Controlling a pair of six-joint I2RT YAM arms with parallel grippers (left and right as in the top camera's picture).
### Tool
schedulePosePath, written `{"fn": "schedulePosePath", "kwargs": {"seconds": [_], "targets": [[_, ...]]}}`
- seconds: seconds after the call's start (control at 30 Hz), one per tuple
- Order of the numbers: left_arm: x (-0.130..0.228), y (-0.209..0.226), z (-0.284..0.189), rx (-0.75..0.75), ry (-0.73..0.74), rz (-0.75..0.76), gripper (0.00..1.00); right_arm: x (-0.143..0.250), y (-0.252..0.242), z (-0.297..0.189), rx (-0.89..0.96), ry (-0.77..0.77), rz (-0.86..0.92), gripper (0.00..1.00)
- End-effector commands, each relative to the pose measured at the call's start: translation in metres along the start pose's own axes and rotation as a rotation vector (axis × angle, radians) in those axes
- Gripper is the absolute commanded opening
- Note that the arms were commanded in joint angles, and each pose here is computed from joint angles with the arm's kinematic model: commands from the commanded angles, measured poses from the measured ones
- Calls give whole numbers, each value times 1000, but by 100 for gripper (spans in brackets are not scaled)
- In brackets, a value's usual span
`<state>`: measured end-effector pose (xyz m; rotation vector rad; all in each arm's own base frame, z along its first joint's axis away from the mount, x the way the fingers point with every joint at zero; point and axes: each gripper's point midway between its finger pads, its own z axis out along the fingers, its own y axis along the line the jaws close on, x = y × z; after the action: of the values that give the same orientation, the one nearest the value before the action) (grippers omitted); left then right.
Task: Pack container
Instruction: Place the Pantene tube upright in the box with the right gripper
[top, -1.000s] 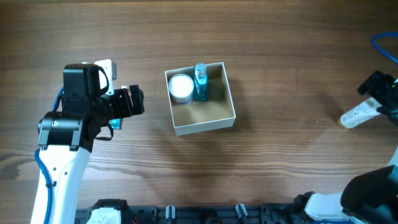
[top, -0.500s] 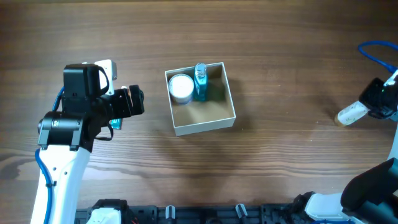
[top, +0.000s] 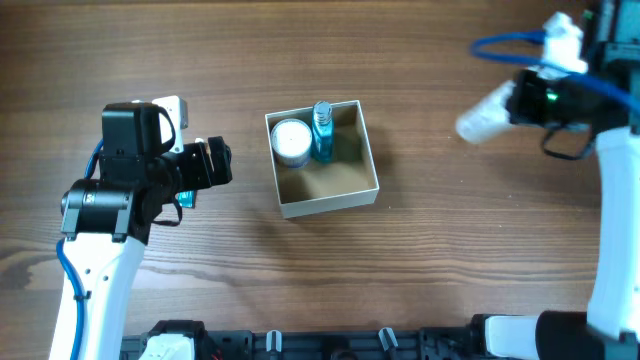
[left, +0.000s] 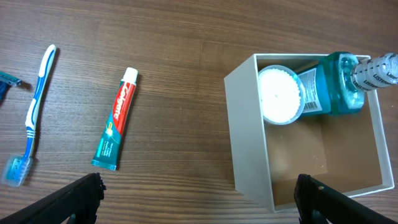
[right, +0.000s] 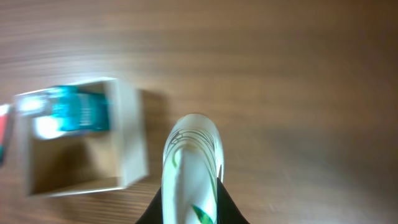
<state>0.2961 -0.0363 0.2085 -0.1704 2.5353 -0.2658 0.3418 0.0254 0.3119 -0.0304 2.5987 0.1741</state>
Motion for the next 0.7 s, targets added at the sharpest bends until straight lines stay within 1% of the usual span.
{"fn": "schedulePosePath", "kwargs": {"seconds": [0.0, 0.1, 0.2, 0.3, 0.67], "targets": [[-5, -1, -3, -4, -15, -8, 100, -14, 61, -20, -68, -105, -185, 4], [-5, -1, -3, -4, -15, -8, 100, -16, 111, -2, -121, -103, -267, 4], [-5, -1, -3, -4, -14, -8, 100, -20, 140, 25, -127, -91, -292, 4], [-5, -1, -3, -4, -14, -8, 100, -18, 152, 52, -133, -40, -282, 4], [-5, -1, -3, -4, -15, -8, 100, -8, 163, 128, -133, 97, -288, 4]]}}
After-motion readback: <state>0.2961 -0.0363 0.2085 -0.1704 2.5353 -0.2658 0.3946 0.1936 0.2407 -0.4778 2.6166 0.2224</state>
